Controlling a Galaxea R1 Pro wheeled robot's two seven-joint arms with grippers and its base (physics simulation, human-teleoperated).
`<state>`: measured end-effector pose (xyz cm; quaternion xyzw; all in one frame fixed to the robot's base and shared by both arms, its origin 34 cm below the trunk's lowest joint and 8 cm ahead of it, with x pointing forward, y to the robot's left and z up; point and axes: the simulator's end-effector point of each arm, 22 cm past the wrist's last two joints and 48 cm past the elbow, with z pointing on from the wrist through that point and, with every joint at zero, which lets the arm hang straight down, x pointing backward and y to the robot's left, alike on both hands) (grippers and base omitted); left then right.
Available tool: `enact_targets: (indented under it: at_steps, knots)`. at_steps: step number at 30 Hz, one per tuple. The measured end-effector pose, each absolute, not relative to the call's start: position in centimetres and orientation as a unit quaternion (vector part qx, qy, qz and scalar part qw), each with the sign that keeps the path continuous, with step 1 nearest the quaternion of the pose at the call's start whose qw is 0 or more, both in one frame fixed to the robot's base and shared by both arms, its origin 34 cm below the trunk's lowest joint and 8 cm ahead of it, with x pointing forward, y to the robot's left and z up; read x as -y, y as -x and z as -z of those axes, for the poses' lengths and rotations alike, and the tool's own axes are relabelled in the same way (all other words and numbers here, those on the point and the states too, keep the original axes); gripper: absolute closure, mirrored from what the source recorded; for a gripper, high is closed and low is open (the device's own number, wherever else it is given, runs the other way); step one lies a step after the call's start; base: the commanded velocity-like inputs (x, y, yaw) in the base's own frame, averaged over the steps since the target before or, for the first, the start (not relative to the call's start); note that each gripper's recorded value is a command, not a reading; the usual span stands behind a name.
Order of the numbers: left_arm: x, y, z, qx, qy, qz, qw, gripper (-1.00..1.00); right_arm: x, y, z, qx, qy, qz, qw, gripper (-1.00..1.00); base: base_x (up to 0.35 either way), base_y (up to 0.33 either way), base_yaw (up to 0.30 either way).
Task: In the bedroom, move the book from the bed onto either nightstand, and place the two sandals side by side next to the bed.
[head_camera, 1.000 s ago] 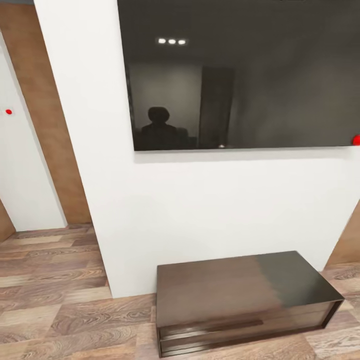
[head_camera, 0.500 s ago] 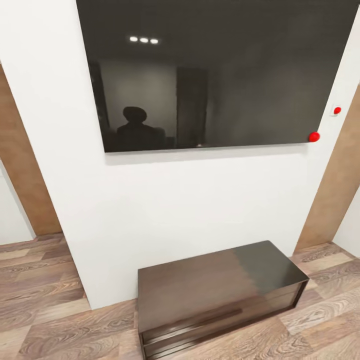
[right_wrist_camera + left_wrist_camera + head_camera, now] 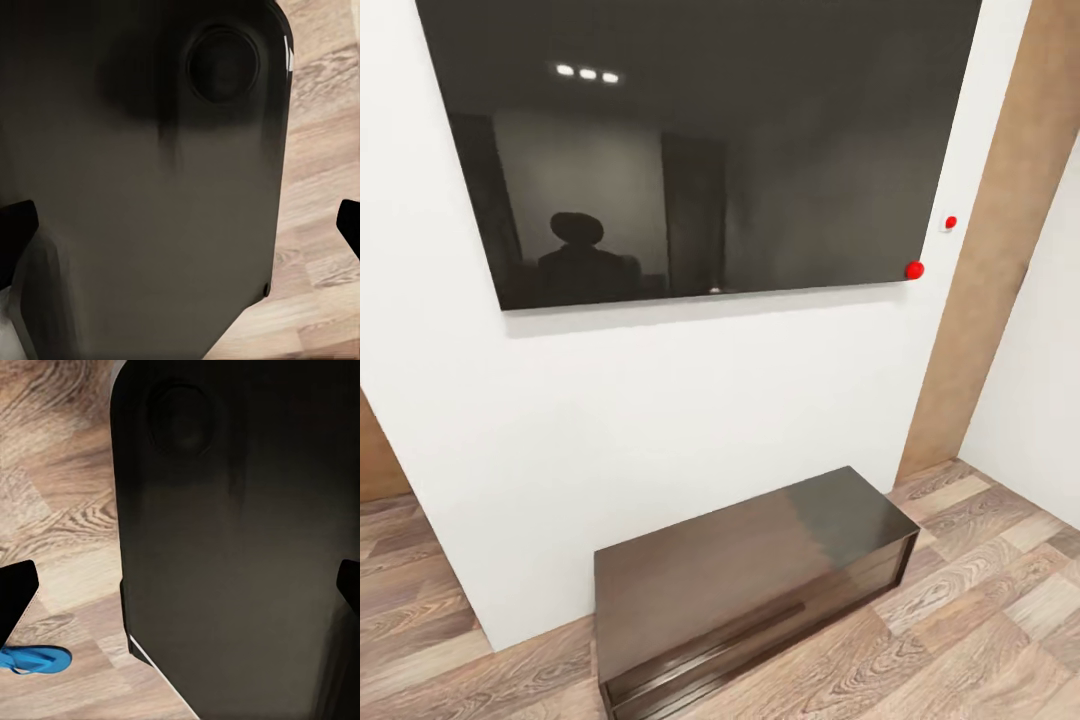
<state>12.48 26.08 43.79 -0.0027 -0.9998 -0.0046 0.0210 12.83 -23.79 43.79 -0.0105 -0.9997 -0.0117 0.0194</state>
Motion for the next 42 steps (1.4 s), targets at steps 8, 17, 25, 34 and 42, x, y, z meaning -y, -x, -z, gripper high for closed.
enact_targets:
  at_steps: [8, 17, 25, 34, 42]
  knots:
    - [-25.99, -12.38, -43.79, 1.000, 0.003, 0.004, 0.022, -1.00, 23.76, -12.88, -43.78, 1.000, 0.011, 0.012, 0.019, -1.00, 0.000, 0.000, -0.296]
    - [-26.04, -12.40, -43.79, 1.000, 0.003, 0.004, 0.022, -1.00, 23.70, -12.96, -43.78, 1.000, 0.019, 0.012, 0.018, -1.00, 0.000, 0.000, -0.296]
    - [-26.09, -12.38, -43.79, 1.000, 0.003, 0.005, 0.022, -1.00, 23.70, -12.98, -43.78, 0.999, 0.027, 0.012, 0.018, -1.00, 0.000, 0.000, -0.296]
    - [-26.10, -12.44, -43.79, 1.000, 0.003, 0.005, 0.022, -1.00, 23.69, -12.98, -43.78, 0.999, 0.029, 0.012, 0.018, -1.00, 0.000, 0.000, -0.296]
    - [-26.02, -12.49, -43.79, 1.000, 0.004, 0.004, 0.021, -1.00, 23.68, -12.98, -43.78, 0.999, 0.029, 0.012, 0.018, -1.00, 0.000, 0.000, -0.296]
